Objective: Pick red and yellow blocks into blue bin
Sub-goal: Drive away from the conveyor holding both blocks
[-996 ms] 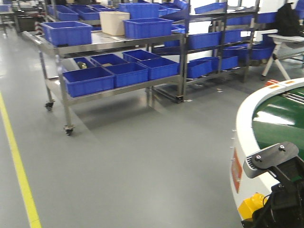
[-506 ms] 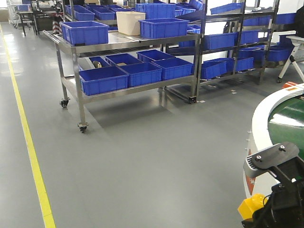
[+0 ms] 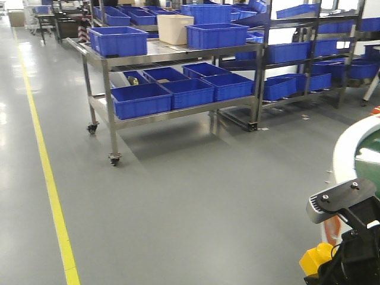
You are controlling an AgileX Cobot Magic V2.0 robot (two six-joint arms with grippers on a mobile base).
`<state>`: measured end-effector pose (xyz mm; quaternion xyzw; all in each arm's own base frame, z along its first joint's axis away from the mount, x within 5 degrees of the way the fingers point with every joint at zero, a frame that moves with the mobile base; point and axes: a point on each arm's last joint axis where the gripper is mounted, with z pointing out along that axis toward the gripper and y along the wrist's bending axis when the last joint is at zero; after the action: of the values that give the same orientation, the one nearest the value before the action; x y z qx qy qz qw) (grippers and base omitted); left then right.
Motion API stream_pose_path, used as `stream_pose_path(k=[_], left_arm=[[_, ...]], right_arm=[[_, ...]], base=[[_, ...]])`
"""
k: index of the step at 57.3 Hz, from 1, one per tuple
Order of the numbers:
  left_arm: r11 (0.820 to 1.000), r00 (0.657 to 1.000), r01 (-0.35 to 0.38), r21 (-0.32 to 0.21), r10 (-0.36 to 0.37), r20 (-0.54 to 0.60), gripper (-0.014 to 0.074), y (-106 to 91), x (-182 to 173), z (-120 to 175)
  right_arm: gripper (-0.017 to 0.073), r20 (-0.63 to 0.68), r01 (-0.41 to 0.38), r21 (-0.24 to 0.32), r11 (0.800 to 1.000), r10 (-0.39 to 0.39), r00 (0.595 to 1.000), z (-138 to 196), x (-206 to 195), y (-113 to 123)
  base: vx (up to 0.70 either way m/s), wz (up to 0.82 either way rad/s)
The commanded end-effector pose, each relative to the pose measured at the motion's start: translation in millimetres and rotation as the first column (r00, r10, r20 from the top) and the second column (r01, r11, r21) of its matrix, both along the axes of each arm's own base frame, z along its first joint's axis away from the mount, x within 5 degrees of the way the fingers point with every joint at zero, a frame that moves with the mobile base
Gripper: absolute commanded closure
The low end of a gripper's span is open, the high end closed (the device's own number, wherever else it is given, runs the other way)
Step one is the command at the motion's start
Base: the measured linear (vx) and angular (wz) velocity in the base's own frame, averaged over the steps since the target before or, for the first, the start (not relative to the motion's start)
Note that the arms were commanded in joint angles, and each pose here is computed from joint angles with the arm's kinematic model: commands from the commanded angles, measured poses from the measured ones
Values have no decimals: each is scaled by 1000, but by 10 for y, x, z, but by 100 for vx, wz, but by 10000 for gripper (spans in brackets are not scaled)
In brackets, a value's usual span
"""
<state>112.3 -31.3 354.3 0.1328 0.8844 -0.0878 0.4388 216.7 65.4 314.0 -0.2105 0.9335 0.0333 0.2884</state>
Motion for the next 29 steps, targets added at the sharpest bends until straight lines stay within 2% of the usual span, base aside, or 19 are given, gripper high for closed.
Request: stream_pose_path(k=[1,15,29], left_arm=[[999,996,1,-36,2,86,357,-17,17,131],[999,996,1,-36,2,86,357,-17,17,131],[999,996,1,-36,2,86,357,-17,16,130]], right_arm=[[291,78,-7,15,1000,6,997,143,4,-1],[291,65,-7,11,1000,6,998,136,-5,-3],[291,42,-8,5,1000,8,999,123,-22,-8]], base=[[13,25],[18,23],[24,8]])
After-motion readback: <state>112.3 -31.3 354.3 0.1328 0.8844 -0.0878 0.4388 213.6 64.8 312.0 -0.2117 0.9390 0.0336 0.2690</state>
